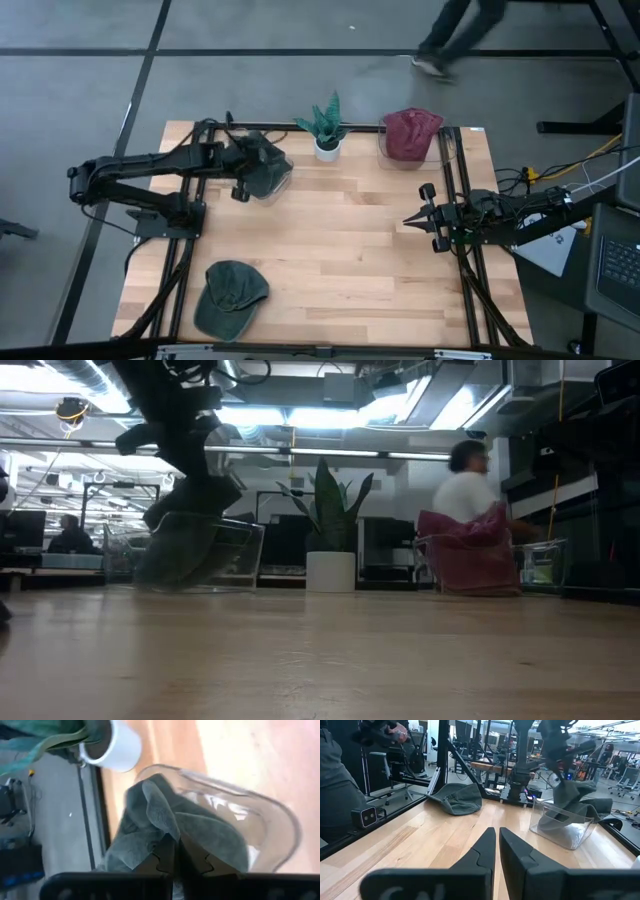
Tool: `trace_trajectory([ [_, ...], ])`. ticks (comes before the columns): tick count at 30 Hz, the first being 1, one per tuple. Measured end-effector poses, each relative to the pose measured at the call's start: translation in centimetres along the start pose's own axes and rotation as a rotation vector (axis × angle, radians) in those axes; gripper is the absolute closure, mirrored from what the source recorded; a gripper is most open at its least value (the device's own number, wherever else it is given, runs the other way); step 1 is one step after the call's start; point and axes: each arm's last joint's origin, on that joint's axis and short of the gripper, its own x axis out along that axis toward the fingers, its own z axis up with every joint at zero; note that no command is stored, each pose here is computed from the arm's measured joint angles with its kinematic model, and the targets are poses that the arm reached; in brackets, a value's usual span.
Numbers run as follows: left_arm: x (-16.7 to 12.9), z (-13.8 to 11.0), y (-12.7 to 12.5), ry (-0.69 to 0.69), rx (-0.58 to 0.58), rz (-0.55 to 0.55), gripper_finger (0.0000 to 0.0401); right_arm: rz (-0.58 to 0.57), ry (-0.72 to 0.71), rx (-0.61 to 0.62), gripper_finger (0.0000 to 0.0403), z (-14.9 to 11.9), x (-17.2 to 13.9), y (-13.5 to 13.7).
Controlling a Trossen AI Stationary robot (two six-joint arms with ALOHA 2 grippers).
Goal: Pick & Place hat
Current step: Put the right black cap into the left transparent bin
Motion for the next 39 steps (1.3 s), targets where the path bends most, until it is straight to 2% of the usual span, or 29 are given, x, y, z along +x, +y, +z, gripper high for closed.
trace_trajectory([
  [7, -0.3, 0.9, -1.4, -0.037, 0.070, -0.034, 0.0397, 0.000, 0.000, 0.000, 0.0377, 0.0, 0.0, 0.0],
  [15, 1.3, 0.1, -2.8, -0.027, 0.050, -0.042, 0.0372, 0.000, 0.000, 0.000, 0.0377, 0.0, 0.0, 0.0],
  [25, 1.6, 0.8, -2.0, -0.067, -0.040, 0.149, 0.0286, 0.000, 0.000, 0.000, 0.0377, 0.0, 0.0, 0.0],
  [31, 1.3, 1.0, -1.6, -0.078, -0.069, 0.184, 0.0222, 0.000, 0.000, 0.000, 0.0377, 0.0, 0.0, 0.0],
  [33, 0.8, 1.1, -1.2, -0.049, -0.097, 0.249, 0.0205, 0.000, 0.000, 0.000, 0.0377, 0.0, 0.0, 0.0],
  [36, -0.5, 0.7, -0.4, 0.049, -0.178, 0.375, 0.0191, 0.000, 0.000, 0.000, 0.0377, 0.0, 0.0, 0.0],
  [39, -1.9, 0.0, 0.0, 0.078, -0.327, 0.417, 0.0188, 0.000, 0.000, 0.000, 0.0377, 0.0, 0.0, 0.0],
])
